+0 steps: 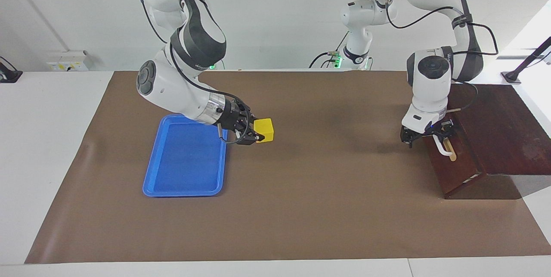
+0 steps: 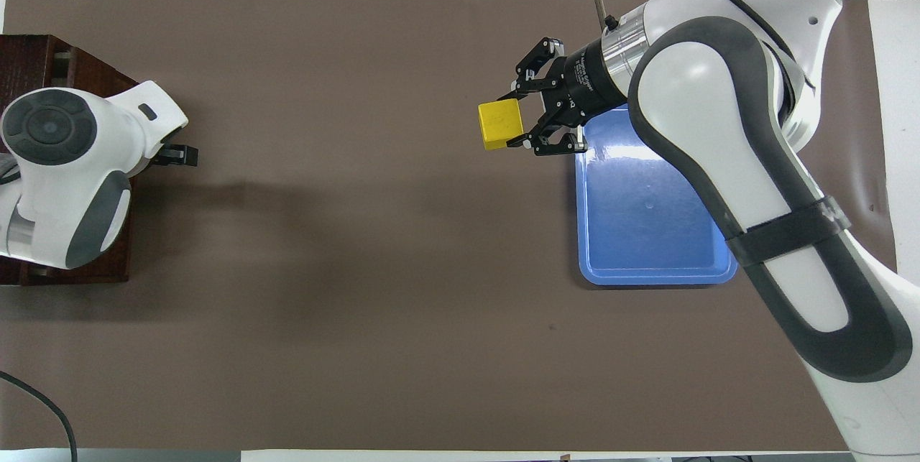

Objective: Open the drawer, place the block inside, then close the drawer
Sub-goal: 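Lift the block with the right gripper while the left gripper pulls the drawer, then carry the block toward the left gripper while the left gripper reaches it, then grasp the block with the left gripper and open the right gripper, then lower the block into the drawer with the left gripper while the right gripper withdraws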

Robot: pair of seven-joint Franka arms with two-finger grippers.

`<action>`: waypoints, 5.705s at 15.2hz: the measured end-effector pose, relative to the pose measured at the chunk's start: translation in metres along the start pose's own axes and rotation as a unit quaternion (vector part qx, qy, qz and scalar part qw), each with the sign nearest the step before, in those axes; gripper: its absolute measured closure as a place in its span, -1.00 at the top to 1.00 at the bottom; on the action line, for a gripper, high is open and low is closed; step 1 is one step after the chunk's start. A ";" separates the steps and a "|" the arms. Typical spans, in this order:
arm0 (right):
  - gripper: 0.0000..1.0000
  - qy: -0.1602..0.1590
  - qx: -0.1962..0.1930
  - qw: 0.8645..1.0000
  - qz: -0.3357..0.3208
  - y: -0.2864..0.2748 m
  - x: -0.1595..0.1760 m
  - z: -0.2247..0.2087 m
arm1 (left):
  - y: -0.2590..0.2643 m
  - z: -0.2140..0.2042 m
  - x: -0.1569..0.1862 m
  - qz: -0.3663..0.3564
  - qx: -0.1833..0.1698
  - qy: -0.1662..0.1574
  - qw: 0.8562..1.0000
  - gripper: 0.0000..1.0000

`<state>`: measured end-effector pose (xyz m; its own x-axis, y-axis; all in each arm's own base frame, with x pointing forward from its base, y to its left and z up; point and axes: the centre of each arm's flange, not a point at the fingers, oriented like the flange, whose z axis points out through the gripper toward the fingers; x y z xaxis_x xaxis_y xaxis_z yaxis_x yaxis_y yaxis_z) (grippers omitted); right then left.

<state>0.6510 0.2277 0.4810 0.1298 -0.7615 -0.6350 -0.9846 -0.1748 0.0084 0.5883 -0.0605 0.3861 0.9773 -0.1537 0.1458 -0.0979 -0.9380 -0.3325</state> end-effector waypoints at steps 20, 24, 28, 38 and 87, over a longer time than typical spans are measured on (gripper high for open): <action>0.10 0.000 0.011 1.000 0.023 -0.001 -0.014 0.009 | 0.112 -0.180 0.034 -0.466 -0.143 -0.127 0.864 1.00; 0.10 0.000 0.029 0.999 0.026 -0.001 -0.040 0.023 | 0.158 -0.195 0.026 -0.650 -0.126 -0.166 0.731 1.00; 0.10 0.000 0.033 0.999 0.027 0.001 -0.055 0.034 | 0.205 -0.214 0.017 -0.724 -0.117 -0.198 0.651 1.00; 0.10 -0.001 0.036 0.999 0.024 0.004 -0.069 0.043 | 0.256 -0.225 0.055 -0.785 -0.138 -0.210 0.566 1.00; 1.00 0.231 -0.217 0.797 -0.513 0.093 0.083 -0.210 | -0.107 -0.023 -0.016 -0.706 -0.102 -0.162 0.682 0.61</action>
<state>0.5948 0.0175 0.5914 0.9696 -0.2088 -0.1273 -0.2106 -0.9776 -0.0013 0.5790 0.0356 0.4408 0.1124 0.9930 -0.0370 0.9917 -0.1098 0.0671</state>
